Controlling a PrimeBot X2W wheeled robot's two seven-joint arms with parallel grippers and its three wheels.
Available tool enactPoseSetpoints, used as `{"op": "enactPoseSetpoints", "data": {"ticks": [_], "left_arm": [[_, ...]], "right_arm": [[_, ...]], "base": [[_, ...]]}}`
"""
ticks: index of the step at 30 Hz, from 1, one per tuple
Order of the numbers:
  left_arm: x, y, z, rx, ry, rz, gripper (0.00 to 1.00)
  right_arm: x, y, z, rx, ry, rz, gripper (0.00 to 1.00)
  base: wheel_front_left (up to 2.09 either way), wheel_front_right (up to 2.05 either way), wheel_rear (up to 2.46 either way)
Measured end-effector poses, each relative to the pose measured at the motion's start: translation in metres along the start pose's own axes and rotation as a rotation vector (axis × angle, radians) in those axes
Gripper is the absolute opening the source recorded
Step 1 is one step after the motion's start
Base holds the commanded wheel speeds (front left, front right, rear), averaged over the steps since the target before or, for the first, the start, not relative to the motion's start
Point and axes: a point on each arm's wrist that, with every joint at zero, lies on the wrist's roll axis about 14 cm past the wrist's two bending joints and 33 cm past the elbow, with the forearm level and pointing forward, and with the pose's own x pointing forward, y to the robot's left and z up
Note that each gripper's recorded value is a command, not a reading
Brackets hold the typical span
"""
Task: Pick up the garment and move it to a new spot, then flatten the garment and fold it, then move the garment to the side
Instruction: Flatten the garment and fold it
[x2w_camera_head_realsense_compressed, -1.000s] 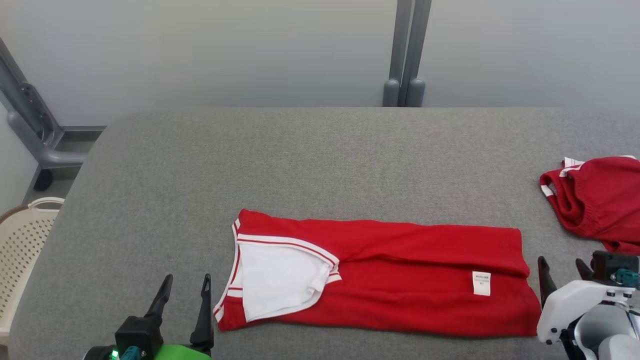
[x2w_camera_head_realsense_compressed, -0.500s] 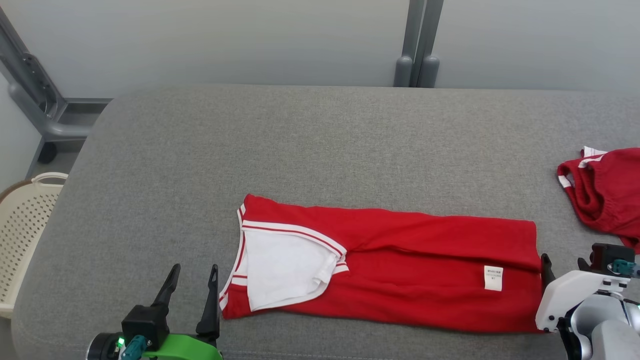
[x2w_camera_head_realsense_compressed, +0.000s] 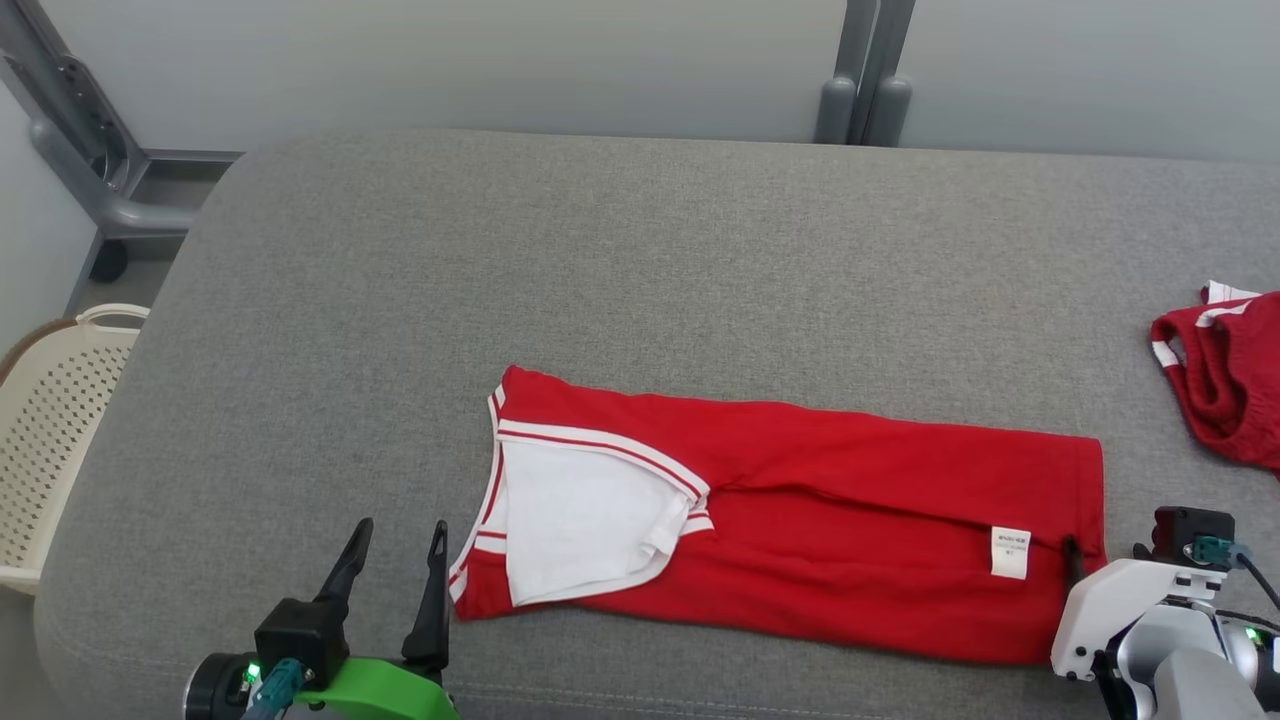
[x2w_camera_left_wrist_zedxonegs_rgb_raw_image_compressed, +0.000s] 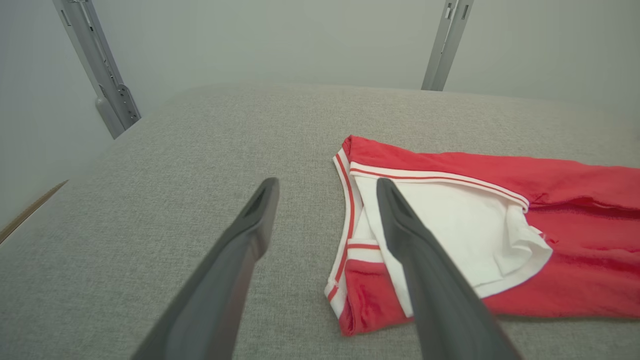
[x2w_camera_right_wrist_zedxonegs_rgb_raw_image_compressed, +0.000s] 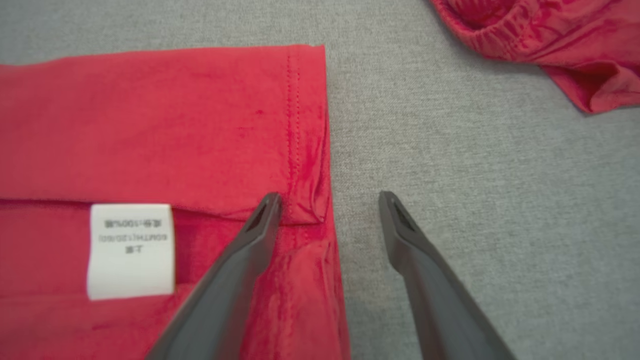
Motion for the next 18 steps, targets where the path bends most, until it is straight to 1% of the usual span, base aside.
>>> {"op": "enactPoseSetpoints", "data": {"ticks": [5,6,7,8,9,10,12,13,15,16,18], "left_arm": [[0.001,-0.001,-0.002,-0.002,0.006,-0.005,1.00],[0.001,-0.001,-0.002,-0.002,0.007,-0.005,1.00],[0.001,-0.001,-0.003,-0.002,0.009,-0.005,1.00],[0.001,-0.001,-0.003,-0.003,0.009,-0.005,1.00],[0.001,-0.001,-0.003,-0.004,0.009,-0.005,1.00],[0.001,-0.001,-0.002,-0.005,0.008,-0.006,1.00],[0.000,-0.001,-0.002,-0.006,0.007,-0.005,1.00],[0.000,-0.001,-0.002,-0.006,0.006,-0.005,1.00],[0.000,-0.001,-0.001,-0.007,0.003,-0.003,1.00],[-0.001,-0.001,0.000,-0.007,0.000,-0.002,1.00],[-0.001,-0.001,0.001,-0.008,-0.004,-0.001,1.00]], "right_arm": [[0.005,0.005,-0.011,0.016,0.033,0.009,1.00],[0.006,0.007,-0.012,0.031,0.038,0.012,0.93],[0.007,0.008,-0.012,0.045,0.042,0.015,0.74],[0.008,0.010,-0.012,0.054,0.042,0.019,0.47],[0.009,0.012,-0.014,0.056,0.049,0.023,0.33],[0.009,0.014,-0.014,0.063,0.056,0.028,0.27],[0.010,0.019,-0.016,0.070,0.070,0.037,0.25],[0.010,0.020,-0.017,0.074,0.077,0.040,0.22],[0.009,0.021,-0.023,0.079,0.095,0.040,0.11],[0.009,0.021,-0.023,0.079,0.099,0.041,0.00],[0.008,0.021,-0.024,0.080,0.100,0.039,0.00]], "base": [[0.00,0.00,0.00],[0.00,0.00,0.00],[0.00,0.00,0.00],[0.00,0.00,0.00],[0.00,0.00,0.00],[0.00,0.00,0.00],[0.00,0.00,0.00],[0.00,0.00,0.00],[0.00,0.00,0.00],[0.00,0.00,0.00],[0.00,0.00,0.00]]}}
